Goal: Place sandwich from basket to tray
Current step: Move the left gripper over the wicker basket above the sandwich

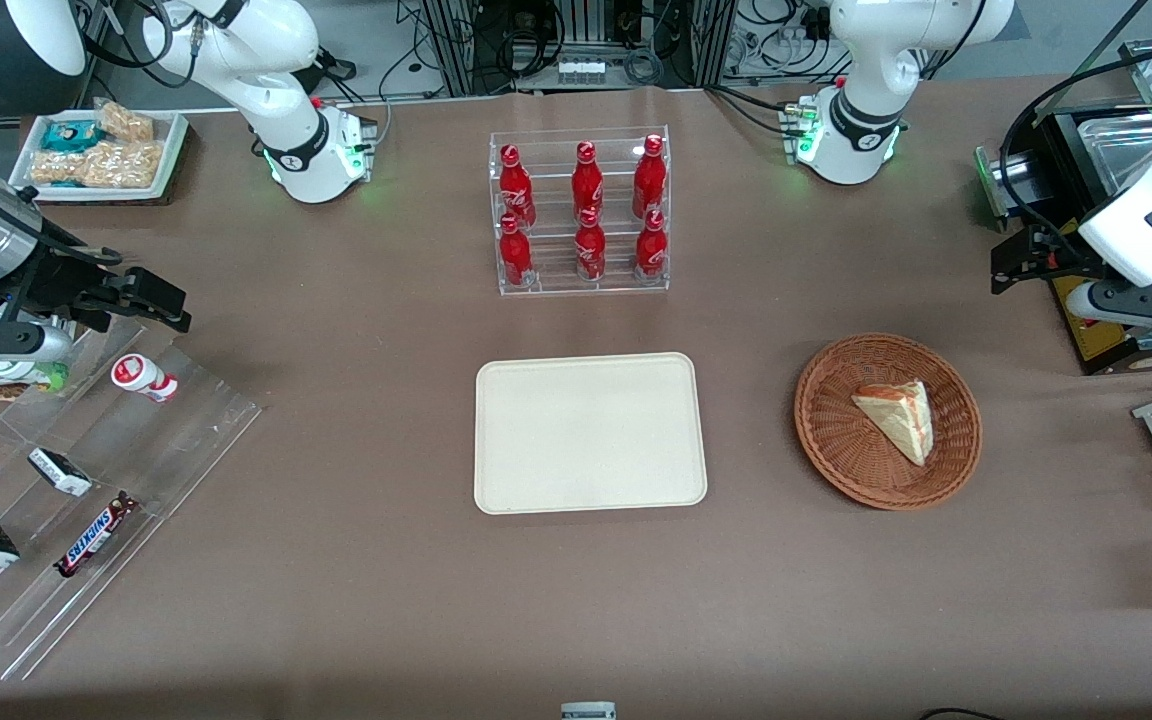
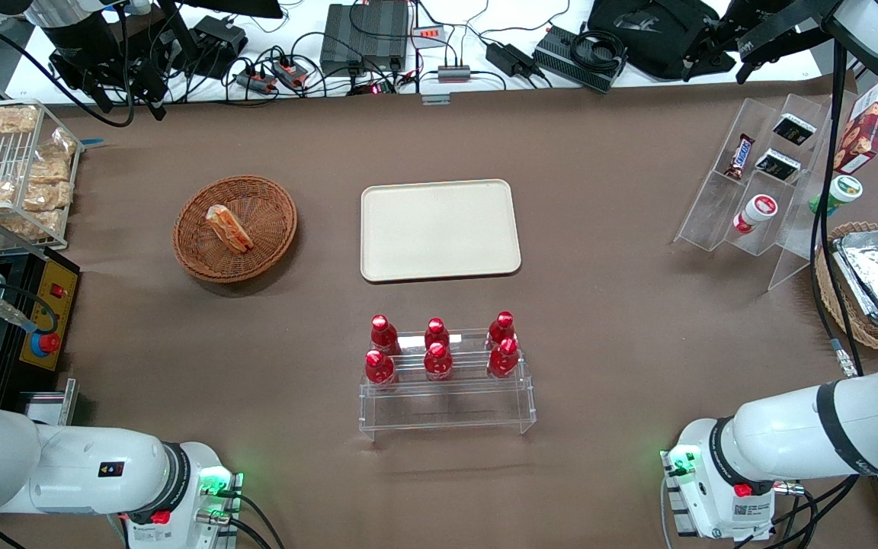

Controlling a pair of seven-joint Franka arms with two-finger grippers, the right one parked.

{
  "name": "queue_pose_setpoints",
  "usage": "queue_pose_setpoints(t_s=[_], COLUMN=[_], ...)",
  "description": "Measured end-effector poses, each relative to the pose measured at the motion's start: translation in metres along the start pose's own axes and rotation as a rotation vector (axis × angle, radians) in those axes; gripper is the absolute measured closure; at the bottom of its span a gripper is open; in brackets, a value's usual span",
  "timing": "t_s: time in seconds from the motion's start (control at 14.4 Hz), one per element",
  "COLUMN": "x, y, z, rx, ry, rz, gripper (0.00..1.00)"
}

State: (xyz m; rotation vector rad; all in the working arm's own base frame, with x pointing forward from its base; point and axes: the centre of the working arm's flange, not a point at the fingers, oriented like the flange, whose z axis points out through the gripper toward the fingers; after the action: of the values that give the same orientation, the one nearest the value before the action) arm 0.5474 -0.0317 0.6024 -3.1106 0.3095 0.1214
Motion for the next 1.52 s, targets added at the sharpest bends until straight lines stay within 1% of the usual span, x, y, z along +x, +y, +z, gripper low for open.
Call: queue_pose_setpoints(t_s=[0.55,0.97,1.18,1.32,1.46,1.52], x=[0.0,0.004,0.011,0.017,0.018,0.017], y=[0.0,-0.001,-0.001,-0.001,0.003,0.005], z=[0.001,0.017,0.053,0.095,0.146,0.17], rx=[0.0,-0.001,-0.001,-0.001,0.0,0.001], ry=[-0.003,-0.031,-0.039,-0.04,-0.033,-0.022], rz=[0.0,0.0,-0.012,-0.018,-0.012,-0.015], gripper=[0.0,0.0,0.0,0.0,0.0,0.0])
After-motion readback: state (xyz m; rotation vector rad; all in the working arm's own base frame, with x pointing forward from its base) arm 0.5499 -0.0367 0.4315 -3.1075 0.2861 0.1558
